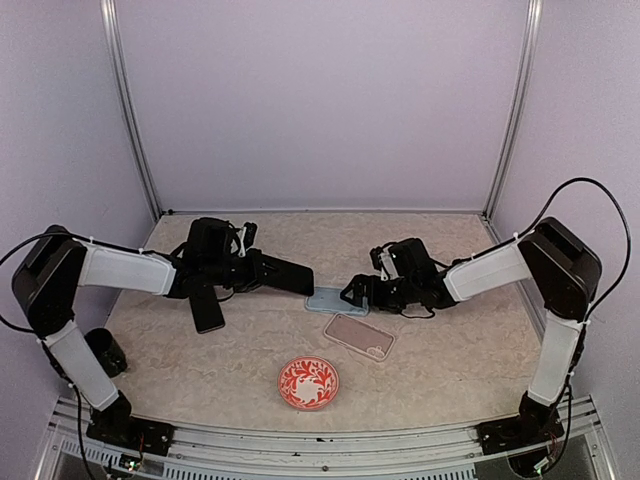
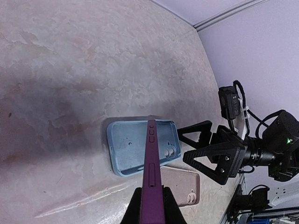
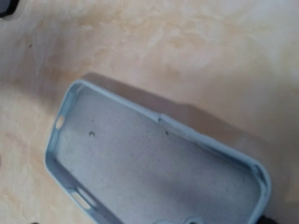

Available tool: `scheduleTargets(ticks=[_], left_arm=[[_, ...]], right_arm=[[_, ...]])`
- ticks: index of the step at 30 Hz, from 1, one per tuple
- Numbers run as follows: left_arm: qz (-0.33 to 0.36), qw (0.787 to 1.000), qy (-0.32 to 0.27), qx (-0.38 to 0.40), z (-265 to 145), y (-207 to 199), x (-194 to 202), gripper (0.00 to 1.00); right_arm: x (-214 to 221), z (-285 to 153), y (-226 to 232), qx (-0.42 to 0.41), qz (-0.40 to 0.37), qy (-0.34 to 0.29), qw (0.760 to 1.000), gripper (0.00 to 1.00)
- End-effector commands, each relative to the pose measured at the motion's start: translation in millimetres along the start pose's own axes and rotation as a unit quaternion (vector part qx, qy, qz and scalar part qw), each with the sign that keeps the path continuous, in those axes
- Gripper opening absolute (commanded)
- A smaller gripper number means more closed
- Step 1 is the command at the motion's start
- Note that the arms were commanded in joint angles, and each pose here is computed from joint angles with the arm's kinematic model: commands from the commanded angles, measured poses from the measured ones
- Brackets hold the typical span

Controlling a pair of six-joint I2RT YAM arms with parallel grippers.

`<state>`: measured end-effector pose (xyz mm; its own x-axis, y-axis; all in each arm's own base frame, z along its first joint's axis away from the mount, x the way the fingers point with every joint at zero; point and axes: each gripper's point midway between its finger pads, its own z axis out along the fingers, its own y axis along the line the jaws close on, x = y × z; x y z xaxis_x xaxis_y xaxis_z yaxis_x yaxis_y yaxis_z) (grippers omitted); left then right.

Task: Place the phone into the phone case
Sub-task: Move the phone case to the center of the board.

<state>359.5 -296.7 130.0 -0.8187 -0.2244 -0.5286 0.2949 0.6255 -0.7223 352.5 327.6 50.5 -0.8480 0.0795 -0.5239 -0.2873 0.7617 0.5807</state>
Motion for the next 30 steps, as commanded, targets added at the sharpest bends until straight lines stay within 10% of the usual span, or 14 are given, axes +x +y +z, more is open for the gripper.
scheduleTargets(ticks=[1, 30], left_arm=[[-0.004, 0.999, 0.015, 0.035, 14, -22, -9, 0.0], [-0.065, 0.99, 0.115, 0.05, 78, -19, 16, 0.0]], right_arm=[[6, 12, 13, -0.024, 0.0, 0.016, 1.0, 1.0], [10, 9, 32, -0.074, -0.007, 0.007, 0.997, 1.0]])
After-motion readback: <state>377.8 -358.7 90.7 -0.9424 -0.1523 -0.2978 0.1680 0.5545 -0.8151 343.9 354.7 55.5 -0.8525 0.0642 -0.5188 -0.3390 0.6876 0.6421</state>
